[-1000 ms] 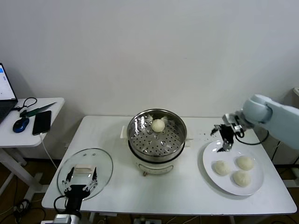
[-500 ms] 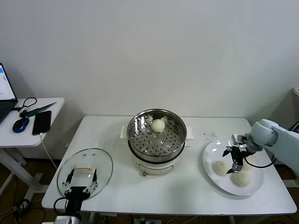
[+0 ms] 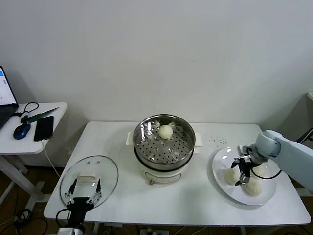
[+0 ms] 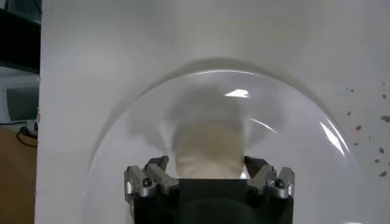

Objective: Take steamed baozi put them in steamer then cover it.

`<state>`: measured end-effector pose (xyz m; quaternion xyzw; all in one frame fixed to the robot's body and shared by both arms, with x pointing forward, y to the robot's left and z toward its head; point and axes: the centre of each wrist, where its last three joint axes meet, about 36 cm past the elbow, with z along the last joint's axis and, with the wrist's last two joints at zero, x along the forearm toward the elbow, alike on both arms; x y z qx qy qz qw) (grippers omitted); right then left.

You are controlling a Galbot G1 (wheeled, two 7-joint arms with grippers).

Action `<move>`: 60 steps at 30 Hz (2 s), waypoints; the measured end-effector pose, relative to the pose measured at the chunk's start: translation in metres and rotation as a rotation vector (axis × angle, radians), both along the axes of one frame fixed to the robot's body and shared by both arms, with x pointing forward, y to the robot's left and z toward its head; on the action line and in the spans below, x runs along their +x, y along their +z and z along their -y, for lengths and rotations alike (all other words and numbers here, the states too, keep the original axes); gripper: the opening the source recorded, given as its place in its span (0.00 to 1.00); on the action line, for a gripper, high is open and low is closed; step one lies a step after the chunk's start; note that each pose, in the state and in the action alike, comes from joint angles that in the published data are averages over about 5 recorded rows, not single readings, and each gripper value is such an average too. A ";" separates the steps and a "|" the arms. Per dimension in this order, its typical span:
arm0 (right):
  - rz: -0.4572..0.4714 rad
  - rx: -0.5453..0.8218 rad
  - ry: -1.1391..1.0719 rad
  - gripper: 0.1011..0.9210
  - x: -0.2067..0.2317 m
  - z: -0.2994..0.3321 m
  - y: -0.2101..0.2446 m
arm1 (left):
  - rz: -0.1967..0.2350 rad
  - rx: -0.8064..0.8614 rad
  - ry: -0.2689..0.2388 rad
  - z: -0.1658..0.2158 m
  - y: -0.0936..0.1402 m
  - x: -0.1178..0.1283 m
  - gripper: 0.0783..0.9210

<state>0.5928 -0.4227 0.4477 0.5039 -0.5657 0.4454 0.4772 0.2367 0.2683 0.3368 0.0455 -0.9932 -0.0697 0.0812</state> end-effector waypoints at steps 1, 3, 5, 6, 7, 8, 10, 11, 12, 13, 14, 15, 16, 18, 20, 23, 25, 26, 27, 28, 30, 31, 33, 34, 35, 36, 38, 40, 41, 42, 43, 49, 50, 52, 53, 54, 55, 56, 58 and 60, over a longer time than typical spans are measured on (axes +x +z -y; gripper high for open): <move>0.000 -0.002 0.002 0.85 0.000 0.000 0.000 | 0.001 0.001 0.000 0.000 0.000 0.000 0.88; 0.000 -0.004 0.004 0.81 0.000 0.001 0.000 | 0.002 0.002 0.000 0.000 0.000 0.000 0.88; 0.001 -0.005 0.004 0.77 0.000 0.001 0.001 | 0.003 0.002 0.000 0.000 0.001 0.000 0.88; 0.002 -0.005 0.004 0.76 0.000 0.002 0.001 | 0.004 0.003 0.000 0.000 0.001 0.000 0.88; 0.003 -0.004 0.003 0.74 0.000 0.002 0.002 | 0.005 0.003 0.000 0.001 0.002 -0.001 0.88; 0.004 -0.003 0.002 0.74 0.000 0.003 0.003 | 0.006 0.003 -0.001 0.001 0.002 -0.001 0.88; 0.006 -0.001 -0.001 0.72 0.000 0.004 0.005 | 0.006 0.003 -0.002 0.001 0.003 -0.002 0.88; 0.008 0.001 -0.003 0.72 0.000 0.005 0.007 | 0.006 0.002 -0.002 0.001 0.002 -0.002 0.88; 0.009 0.003 -0.005 0.72 0.001 0.005 0.008 | 0.006 0.002 -0.002 0.001 0.002 -0.003 0.88; 0.010 0.006 -0.007 0.72 0.001 0.005 0.010 | 0.006 0.002 -0.002 0.001 0.002 -0.003 0.88; 0.012 0.008 -0.009 0.72 0.001 0.006 0.012 | 0.005 0.002 -0.002 0.002 0.002 -0.004 0.88; 0.014 0.011 -0.011 0.72 0.002 0.007 0.014 | 0.005 0.002 -0.002 0.002 0.002 -0.004 0.88; 0.017 0.014 -0.012 0.71 0.003 0.007 0.018 | 0.004 0.001 -0.002 0.002 0.002 -0.004 0.88; 0.025 0.020 -0.014 0.71 0.008 0.008 0.027 | 0.004 0.000 -0.001 0.002 0.002 -0.005 0.88; 0.039 0.030 -0.013 0.72 0.015 0.007 0.041 | 0.005 -0.001 0.000 0.002 0.003 -0.005 0.88; 0.066 0.046 -0.007 0.72 0.030 0.003 0.070 | 0.005 -0.002 0.004 0.003 0.004 -0.007 0.88; 0.087 0.058 -0.001 0.72 0.040 -0.003 0.094 | 0.005 -0.004 0.004 0.003 0.005 -0.008 0.88; 0.099 0.066 0.003 0.72 0.045 -0.006 0.106 | 0.005 -0.005 0.004 0.004 0.005 -0.008 0.88; 0.110 0.073 0.006 0.72 0.051 -0.011 0.118 | 0.005 -0.006 0.003 0.004 0.006 -0.009 0.88; 0.123 0.082 0.010 0.72 0.056 -0.016 0.131 | 0.005 -0.007 0.003 0.004 0.006 -0.009 0.88; 0.148 0.099 0.021 0.72 0.066 -0.029 0.158 | 0.006 -0.010 0.002 0.005 0.007 -0.010 0.88; 0.161 0.109 0.027 0.72 0.071 -0.036 0.172 | 0.005 -0.012 0.002 0.005 0.007 -0.010 0.88; 0.186 0.127 0.044 0.72 0.079 -0.053 0.197 | 0.002 -0.014 0.001 0.007 0.007 -0.011 0.88; 0.196 0.136 0.052 0.72 0.082 -0.061 0.208 | 0.001 -0.015 -0.001 0.007 0.006 -0.011 0.88; 0.205 0.145 0.061 0.72 0.086 -0.070 0.218 | -0.001 -0.017 -0.002 0.008 0.006 -0.012 0.88; 0.211 0.152 0.069 0.72 0.089 -0.079 0.226 | -0.002 -0.018 -0.004 0.009 0.006 -0.012 0.88; 0.222 0.165 0.086 0.72 0.094 -0.098 0.241 | -0.003 -0.020 -0.008 0.011 0.006 -0.013 0.88; 0.231 0.174 0.104 0.72 0.100 -0.119 0.252 | -0.002 -0.022 -0.010 0.012 0.006 -0.013 0.88; 0.234 0.177 0.114 0.72 0.102 -0.130 0.257 | -0.002 -0.022 -0.010 0.013 0.006 -0.012 0.88; 0.237 0.179 0.123 0.72 0.105 -0.141 0.261 | -0.001 -0.022 -0.010 0.013 0.006 -0.012 0.88; 0.239 0.181 0.133 0.72 0.107 -0.151 0.263 | 0.000 -0.021 -0.010 0.013 0.006 -0.012 0.88; 0.239 0.177 0.196 0.72 0.117 -0.217 0.267 | 0.004 -0.013 -0.001 0.012 0.009 -0.009 0.88; 0.237 0.175 0.206 0.72 0.118 -0.228 0.265 | 0.004 -0.012 0.001 0.012 0.009 -0.008 0.88; 0.230 0.170 0.225 0.72 0.120 -0.248 0.259 | 0.003 -0.009 0.005 0.011 0.010 -0.007 0.88; 0.226 0.167 0.234 0.72 0.121 -0.258 0.255 | 0.003 -0.007 0.006 0.010 0.010 -0.007 0.88; 0.220 0.163 0.243 0.72 0.122 -0.267 0.251 | 0.003 -0.006 0.008 0.010 0.010 -0.006 0.88; 0.215 0.160 0.252 0.72 0.122 -0.276 0.246 | 0.003 -0.004 0.009 0.009 0.010 -0.006 0.88; 0.208 0.156 0.260 0.72 0.122 -0.284 0.240 | 0.003 -0.003 0.011 0.009 0.010 -0.005 0.88; 0.194 0.149 0.276 0.72 0.122 -0.299 0.228 | 0.002 -0.001 0.014 0.008 0.011 -0.004 0.88; 0.178 0.143 0.290 0.72 0.122 -0.313 0.216 | 0.003 0.000 0.017 0.007 0.011 -0.003 0.88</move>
